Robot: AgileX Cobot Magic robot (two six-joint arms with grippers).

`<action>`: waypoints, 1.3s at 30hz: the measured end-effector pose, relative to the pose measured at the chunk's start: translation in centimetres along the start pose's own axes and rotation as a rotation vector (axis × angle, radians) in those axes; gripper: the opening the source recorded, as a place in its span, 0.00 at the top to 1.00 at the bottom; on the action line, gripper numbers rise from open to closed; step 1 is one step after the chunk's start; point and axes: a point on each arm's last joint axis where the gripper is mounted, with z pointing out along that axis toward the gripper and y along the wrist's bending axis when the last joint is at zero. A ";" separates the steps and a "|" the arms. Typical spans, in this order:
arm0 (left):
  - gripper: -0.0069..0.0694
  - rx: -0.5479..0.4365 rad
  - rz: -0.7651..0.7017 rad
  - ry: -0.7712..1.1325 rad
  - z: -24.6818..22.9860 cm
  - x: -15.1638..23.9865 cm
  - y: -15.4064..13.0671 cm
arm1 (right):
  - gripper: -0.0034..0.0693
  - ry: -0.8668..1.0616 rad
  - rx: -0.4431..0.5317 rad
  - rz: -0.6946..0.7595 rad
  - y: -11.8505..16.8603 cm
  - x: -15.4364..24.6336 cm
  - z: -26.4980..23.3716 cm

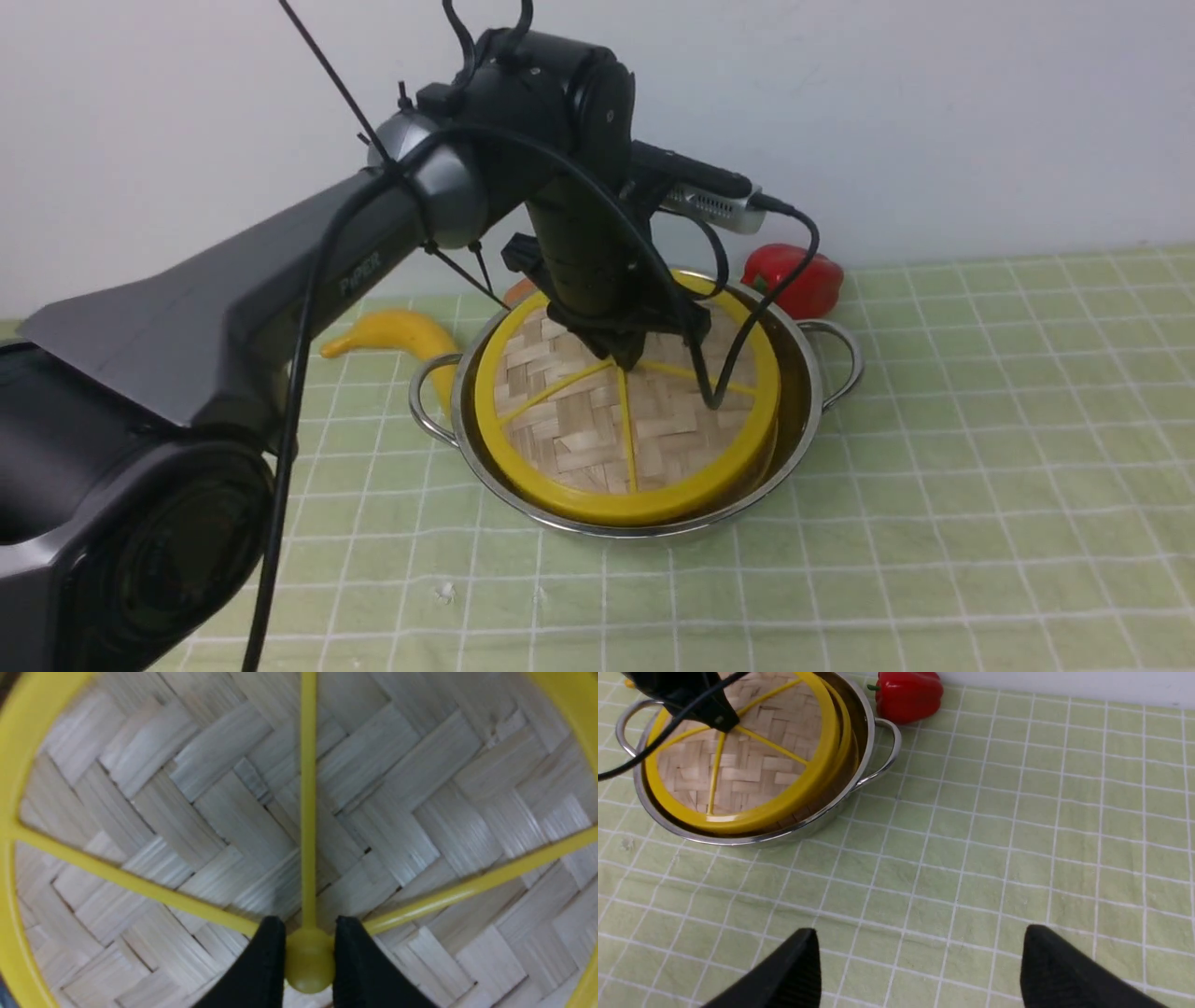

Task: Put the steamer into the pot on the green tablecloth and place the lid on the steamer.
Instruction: 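Place the yellow bamboo steamer lid onto the steamer in the pot with the left gripper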

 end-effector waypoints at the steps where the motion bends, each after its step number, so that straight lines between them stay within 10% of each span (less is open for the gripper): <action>1: 0.75 0.000 0.000 -0.002 0.0 0.0 0.0 | 0.19 0.001 -0.002 0.001 0.0 0.0 0.0; 39: 0.75 -0.027 -0.003 -0.034 0.5 -1.2 0.2 | 0.19 0.002 -0.009 0.008 0.1 0.0 0.0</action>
